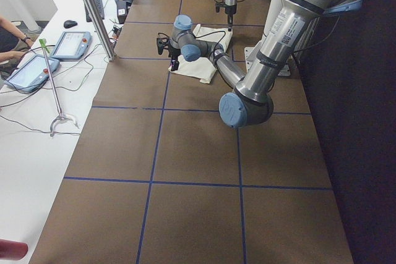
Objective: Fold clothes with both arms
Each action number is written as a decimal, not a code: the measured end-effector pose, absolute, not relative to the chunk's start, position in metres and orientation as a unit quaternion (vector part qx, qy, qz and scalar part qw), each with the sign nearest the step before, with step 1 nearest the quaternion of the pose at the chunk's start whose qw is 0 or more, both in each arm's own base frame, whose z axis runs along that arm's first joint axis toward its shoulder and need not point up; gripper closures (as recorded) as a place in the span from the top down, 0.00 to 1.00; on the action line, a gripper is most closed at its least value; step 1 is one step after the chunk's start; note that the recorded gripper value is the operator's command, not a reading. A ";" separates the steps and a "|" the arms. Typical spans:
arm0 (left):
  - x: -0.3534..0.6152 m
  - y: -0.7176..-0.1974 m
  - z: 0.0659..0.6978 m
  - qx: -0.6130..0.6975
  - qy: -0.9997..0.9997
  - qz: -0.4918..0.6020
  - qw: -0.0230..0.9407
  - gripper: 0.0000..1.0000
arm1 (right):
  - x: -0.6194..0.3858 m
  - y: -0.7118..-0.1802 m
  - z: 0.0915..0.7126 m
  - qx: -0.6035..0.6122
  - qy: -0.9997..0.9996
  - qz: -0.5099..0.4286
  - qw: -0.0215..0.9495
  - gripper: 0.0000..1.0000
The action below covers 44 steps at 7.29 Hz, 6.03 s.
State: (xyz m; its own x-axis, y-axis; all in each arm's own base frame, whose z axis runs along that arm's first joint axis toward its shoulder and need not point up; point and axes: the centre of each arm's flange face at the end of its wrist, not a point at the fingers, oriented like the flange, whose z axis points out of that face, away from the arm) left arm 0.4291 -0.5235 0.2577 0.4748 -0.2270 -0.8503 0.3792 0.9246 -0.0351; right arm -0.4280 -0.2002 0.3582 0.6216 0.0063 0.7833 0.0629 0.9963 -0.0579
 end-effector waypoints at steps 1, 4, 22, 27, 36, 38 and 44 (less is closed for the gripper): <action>0.434 -0.520 0.258 0.078 0.480 -0.177 0.855 1.00 | -0.431 -0.161 0.357 -0.069 -0.432 -0.028 0.899 0.22; 0.446 -0.507 0.254 0.073 0.485 -0.176 0.854 1.00 | -0.430 -0.121 0.336 -0.097 -0.445 -0.025 0.890 1.00; 0.569 -0.301 0.269 -0.098 0.422 -0.264 0.862 0.00 | -0.336 -0.281 0.276 0.028 -0.570 0.127 0.811 1.00; 0.541 -0.358 0.273 -0.050 0.423 -0.257 0.867 0.00 | -0.337 -0.282 0.278 0.027 -0.569 0.128 0.812 1.00; 0.550 -0.626 0.275 0.119 0.454 -0.249 0.847 0.00 | -0.347 -0.287 0.293 0.025 -0.554 0.137 0.821 1.00; 0.554 -0.634 0.283 0.134 0.455 -0.240 0.847 0.46 | -0.351 -0.289 0.298 0.023 -0.550 0.138 0.824 1.00; 0.496 -0.648 0.270 0.141 0.438 -0.181 0.869 1.00 | -0.387 -0.312 0.308 0.030 -0.529 0.135 0.838 1.00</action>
